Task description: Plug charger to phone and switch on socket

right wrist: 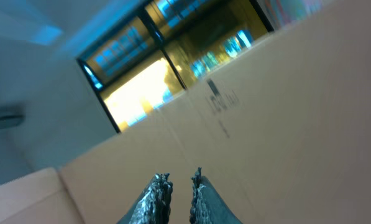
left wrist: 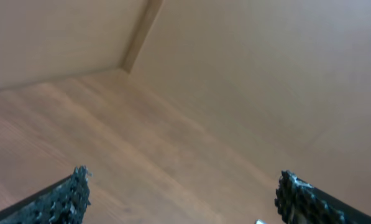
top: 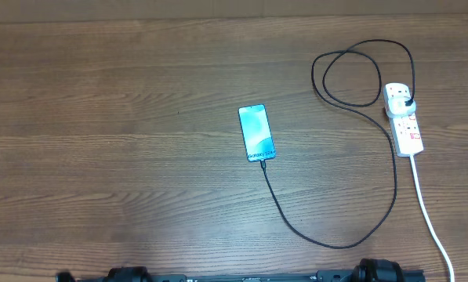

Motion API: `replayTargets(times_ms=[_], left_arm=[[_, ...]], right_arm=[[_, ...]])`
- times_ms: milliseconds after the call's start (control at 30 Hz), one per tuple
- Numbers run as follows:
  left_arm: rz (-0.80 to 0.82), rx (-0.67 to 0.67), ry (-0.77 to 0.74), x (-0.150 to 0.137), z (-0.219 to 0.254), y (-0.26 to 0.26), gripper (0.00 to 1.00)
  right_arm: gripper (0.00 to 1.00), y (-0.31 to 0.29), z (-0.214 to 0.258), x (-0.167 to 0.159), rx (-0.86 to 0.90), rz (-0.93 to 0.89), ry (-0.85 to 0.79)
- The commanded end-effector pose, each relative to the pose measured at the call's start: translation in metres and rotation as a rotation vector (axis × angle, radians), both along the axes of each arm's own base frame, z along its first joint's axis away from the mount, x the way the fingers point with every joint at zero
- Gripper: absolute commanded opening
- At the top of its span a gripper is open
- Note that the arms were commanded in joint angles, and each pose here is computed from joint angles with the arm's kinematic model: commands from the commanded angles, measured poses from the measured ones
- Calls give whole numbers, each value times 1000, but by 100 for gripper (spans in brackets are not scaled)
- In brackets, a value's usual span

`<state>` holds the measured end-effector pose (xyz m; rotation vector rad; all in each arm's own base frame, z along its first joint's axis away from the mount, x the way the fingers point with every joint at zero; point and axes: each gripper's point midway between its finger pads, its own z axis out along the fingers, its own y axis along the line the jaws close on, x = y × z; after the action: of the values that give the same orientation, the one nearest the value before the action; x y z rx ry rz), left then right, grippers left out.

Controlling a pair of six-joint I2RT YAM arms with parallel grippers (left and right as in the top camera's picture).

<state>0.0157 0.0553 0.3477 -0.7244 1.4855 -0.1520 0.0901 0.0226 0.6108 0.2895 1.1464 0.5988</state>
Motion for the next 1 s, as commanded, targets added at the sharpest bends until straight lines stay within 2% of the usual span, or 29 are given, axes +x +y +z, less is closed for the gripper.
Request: replayTargets(times_ms=[0,267,533,767,967], left_arm=[[-2,-52,18,28,-15,-1,100],[-87,-59,10,118,-49,-12,100],[-157,-51,-55,188,-97,-21,99],[-166,43,-59,214,-135,-21,100],[-208,131,-26,224,-162,-27,100]], right_arm=[[17,2,-4,-27,-10,-3,-60],[24,8,-3,-78,-23,-3,-180],[26,12,-6,-115,-32,-3,-254],[29,15,-11,-143,-38,-4,-308],[31,12,-12,-144,-27,-21,-309]])
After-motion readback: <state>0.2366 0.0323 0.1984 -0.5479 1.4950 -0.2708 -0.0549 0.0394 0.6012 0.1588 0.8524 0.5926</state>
